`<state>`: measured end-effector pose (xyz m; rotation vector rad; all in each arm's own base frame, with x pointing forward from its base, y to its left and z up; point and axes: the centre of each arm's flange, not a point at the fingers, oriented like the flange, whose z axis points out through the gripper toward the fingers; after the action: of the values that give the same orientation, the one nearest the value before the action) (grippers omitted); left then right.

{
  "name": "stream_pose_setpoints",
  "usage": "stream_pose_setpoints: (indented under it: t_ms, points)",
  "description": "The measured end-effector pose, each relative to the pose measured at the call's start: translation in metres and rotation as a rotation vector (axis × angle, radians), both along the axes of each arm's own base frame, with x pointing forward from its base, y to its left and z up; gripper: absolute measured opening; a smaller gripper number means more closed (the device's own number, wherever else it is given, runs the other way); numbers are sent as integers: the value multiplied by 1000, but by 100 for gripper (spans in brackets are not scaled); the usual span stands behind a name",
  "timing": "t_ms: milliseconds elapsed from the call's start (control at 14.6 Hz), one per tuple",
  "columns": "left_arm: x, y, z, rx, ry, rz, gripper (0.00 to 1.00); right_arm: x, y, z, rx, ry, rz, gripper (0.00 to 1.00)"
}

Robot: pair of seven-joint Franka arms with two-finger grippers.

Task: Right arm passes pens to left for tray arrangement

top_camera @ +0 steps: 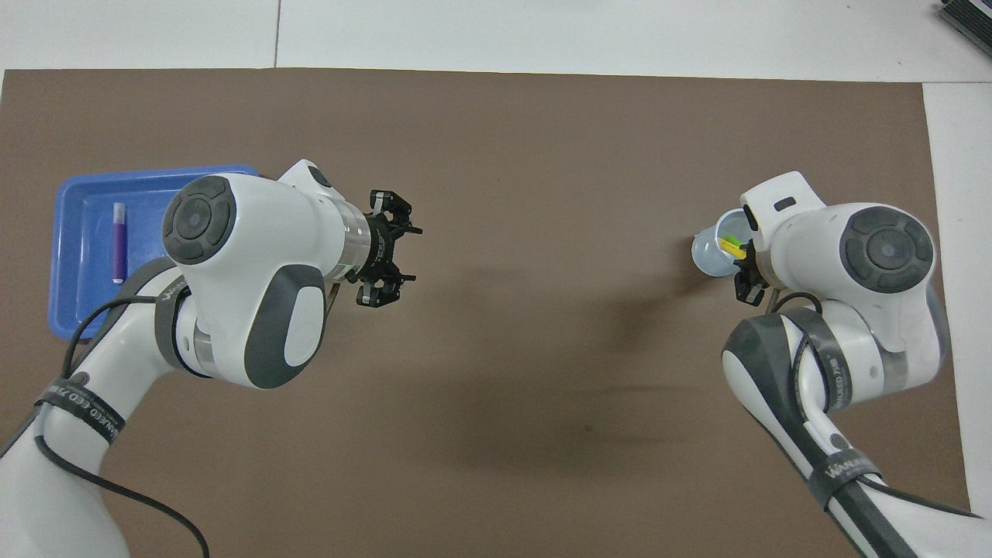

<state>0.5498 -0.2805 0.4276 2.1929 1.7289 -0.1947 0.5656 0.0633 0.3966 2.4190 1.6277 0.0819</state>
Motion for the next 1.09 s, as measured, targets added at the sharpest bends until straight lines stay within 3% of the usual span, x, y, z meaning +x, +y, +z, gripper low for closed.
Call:
stream_pose_setpoints:
  t_ms: [546,888,1093]
  points:
    - [-1,-3,1,-3,-6,-2,68,4,-6,50,-28,48,-39,18]
    - [-6,-17,5,-15,-27,2,68,-1,-15,116,-43,62,-86,18]
    - [-6,-18,6,-17,-32,2,69,-11,-20,148,5,66,-122,18]
